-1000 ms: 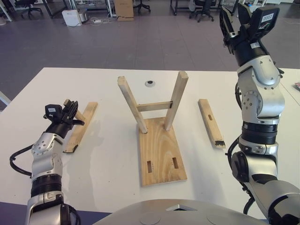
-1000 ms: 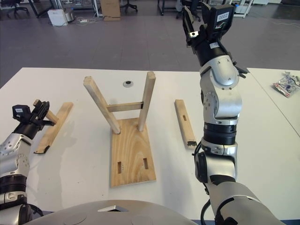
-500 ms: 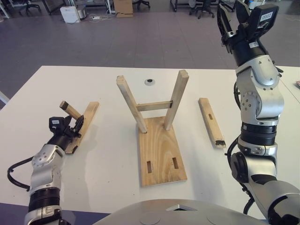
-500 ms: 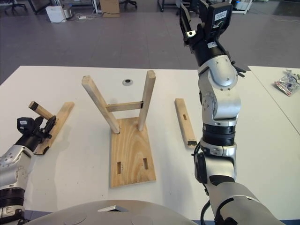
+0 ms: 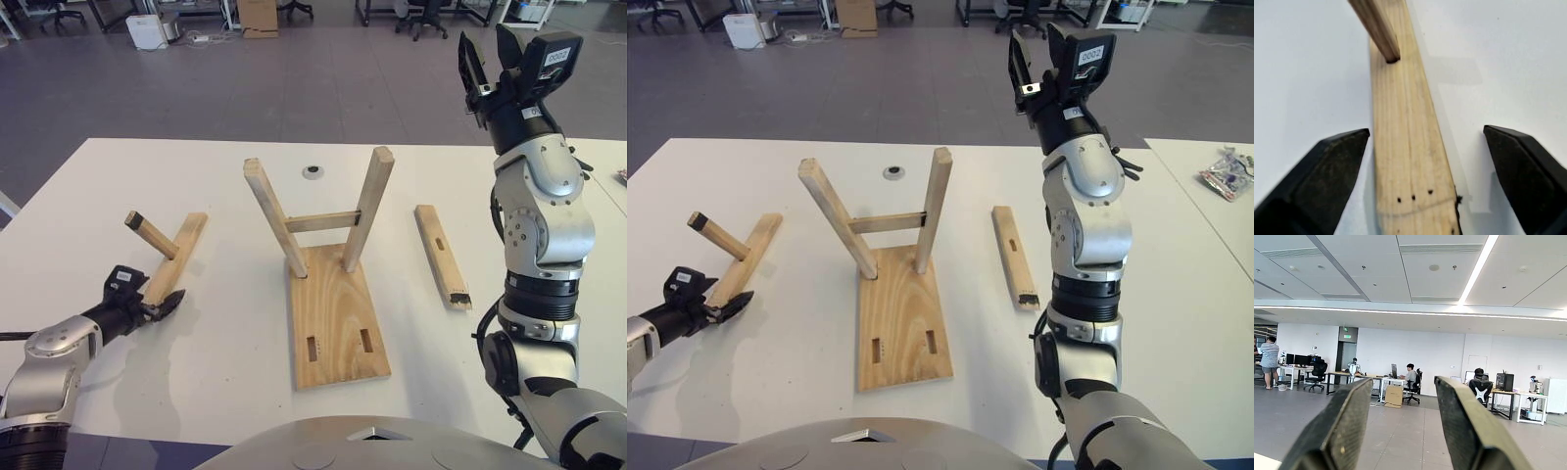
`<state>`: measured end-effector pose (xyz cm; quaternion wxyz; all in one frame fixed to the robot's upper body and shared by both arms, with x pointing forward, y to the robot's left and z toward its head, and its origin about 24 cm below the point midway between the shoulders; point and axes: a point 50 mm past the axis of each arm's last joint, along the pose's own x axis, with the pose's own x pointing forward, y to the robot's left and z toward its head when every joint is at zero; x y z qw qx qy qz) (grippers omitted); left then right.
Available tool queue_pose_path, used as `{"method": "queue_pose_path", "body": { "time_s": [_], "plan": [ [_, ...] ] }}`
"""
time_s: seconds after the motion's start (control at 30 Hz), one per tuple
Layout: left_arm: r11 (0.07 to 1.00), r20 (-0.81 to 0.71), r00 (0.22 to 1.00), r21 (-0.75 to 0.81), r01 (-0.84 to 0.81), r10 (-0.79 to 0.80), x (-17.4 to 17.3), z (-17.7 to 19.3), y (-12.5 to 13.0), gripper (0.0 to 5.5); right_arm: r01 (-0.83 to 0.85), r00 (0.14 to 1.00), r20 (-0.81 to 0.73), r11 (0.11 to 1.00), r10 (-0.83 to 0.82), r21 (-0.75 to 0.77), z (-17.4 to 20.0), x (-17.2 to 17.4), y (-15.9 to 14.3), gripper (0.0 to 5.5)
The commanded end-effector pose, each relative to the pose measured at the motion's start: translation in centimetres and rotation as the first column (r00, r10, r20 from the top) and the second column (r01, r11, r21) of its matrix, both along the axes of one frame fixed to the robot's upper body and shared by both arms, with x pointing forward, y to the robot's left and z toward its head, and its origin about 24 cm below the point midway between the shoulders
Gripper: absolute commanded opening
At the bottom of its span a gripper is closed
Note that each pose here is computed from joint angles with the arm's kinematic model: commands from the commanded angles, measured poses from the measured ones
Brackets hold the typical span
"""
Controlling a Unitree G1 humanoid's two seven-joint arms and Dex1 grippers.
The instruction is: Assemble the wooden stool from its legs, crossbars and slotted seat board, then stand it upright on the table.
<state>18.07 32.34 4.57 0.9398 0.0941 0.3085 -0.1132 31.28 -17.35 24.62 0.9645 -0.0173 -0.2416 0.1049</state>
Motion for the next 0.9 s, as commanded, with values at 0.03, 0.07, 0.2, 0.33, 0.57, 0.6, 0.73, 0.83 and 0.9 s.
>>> {"method": "queue_pose_path", "body": {
  "time_s": [0.03,0.07,0.2,0.33,0.57,0.6,0.73,0.83,0.9],
  "plan": [
    [0.994,-0.109,0.989,0.056,-0.091,0.096,-1.2,-1.0,1.4,3.83,0.002,1.0,-0.018,1.0,-0.002,0.003,-0.2,0.0,0.0,2.33],
    [0.994,-0.114,0.988,0.056,-0.094,0.1,-1.2,-1.0,1.5,3.68,0.003,1.0,-0.018,1.0,-0.003,0.003,-0.3,0.0,0.0,2.33],
    [0.996,-0.125,0.989,0.053,-0.067,0.073,-0.9,-1.5,1.1,2.96,0.002,1.0,-0.022,1.0,-0.002,0.005,-0.4,0.0,0.0,2.33],
    [1.0,-0.112,0.994,0.029,-0.004,0.007,-0.3,-1.5,0.1,2.36,-0.006,1.0,-0.024,1.0,0.007,0.011,-0.4,0.1,0.2,2.33],
    [1.0,-0.011,1.0,0.005,-0.003,0.003,1.6,0.1,0.0,2.08,-0.03,0.999,-0.024,0.999,0.031,0.016,-0.4,0.3,0.4,2.33],
    [1.0,0.04,0.999,-0.023,-0.015,0.016,2.3,1.0,0.2,2.08,-0.032,0.999,-0.022,0.999,0.033,0.016,-0.3,0.3,0.3,2.33],
    [0.99,0.289,0.955,-0.14,-0.027,0.067,5.6,6.5,0.7,2.03,-0.049,0.999,-0.011,0.998,0.049,0.038,0.2,0.4,0.2,2.33],
    [0.979,0.465,0.881,-0.203,0.009,0.088,7.4,11.8,0.7,2.03,-0.058,0.998,-0.004,0.996,0.059,0.064,0.7,0.6,0.0,2.33],
    [0.972,0.545,0.835,-0.227,0.06,0.076,8.1,14.7,0.1,2.03,-0.064,0.998,-0.001,0.995,0.064,0.079,1.1,0.8,0.0,2.33]
  ]
}}
